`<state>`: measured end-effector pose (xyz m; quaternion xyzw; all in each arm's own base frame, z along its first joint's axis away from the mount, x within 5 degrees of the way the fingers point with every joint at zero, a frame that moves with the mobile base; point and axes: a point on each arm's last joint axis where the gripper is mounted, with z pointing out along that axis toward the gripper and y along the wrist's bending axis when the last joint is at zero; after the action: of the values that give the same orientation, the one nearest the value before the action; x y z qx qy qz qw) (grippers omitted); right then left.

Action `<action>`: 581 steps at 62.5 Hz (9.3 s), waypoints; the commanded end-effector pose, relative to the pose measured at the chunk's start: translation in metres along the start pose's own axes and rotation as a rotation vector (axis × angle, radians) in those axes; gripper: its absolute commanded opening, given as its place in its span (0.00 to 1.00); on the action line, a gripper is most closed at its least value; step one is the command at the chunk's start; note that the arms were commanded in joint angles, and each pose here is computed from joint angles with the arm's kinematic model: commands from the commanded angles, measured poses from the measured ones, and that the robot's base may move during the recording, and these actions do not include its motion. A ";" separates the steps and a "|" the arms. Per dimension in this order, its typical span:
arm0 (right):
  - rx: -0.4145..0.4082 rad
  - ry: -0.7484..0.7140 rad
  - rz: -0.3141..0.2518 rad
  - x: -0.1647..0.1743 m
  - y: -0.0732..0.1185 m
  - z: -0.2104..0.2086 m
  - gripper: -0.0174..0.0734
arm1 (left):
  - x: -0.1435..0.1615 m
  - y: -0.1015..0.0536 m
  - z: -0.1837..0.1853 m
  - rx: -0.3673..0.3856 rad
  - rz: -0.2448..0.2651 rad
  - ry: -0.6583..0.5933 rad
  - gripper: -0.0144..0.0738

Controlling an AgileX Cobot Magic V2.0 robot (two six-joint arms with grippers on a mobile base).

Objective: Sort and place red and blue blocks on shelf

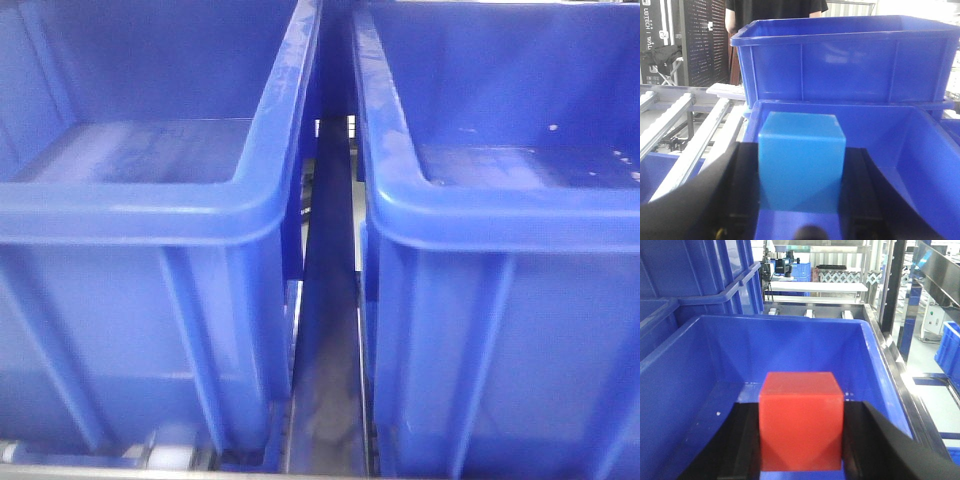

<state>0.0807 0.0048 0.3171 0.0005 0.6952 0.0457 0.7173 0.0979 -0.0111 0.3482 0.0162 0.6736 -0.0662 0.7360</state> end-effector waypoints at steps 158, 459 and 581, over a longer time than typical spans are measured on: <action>-0.253 0.208 -0.040 0.021 0.041 0.075 0.26 | 0.032 -0.055 0.069 0.314 0.043 0.204 0.37; 0.023 -0.059 0.108 0.034 -0.004 -0.013 0.25 | -0.027 -0.010 -0.021 0.112 -0.078 -0.090 0.30; 0.032 -0.129 -0.123 0.099 -0.008 -0.031 0.25 | -0.027 -0.010 -0.021 0.112 -0.078 -0.090 0.30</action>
<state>0.0556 0.0019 0.2106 -0.0253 0.6674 -0.0021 0.7443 0.0772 -0.0185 0.3548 0.0421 0.6760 -0.1236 0.7252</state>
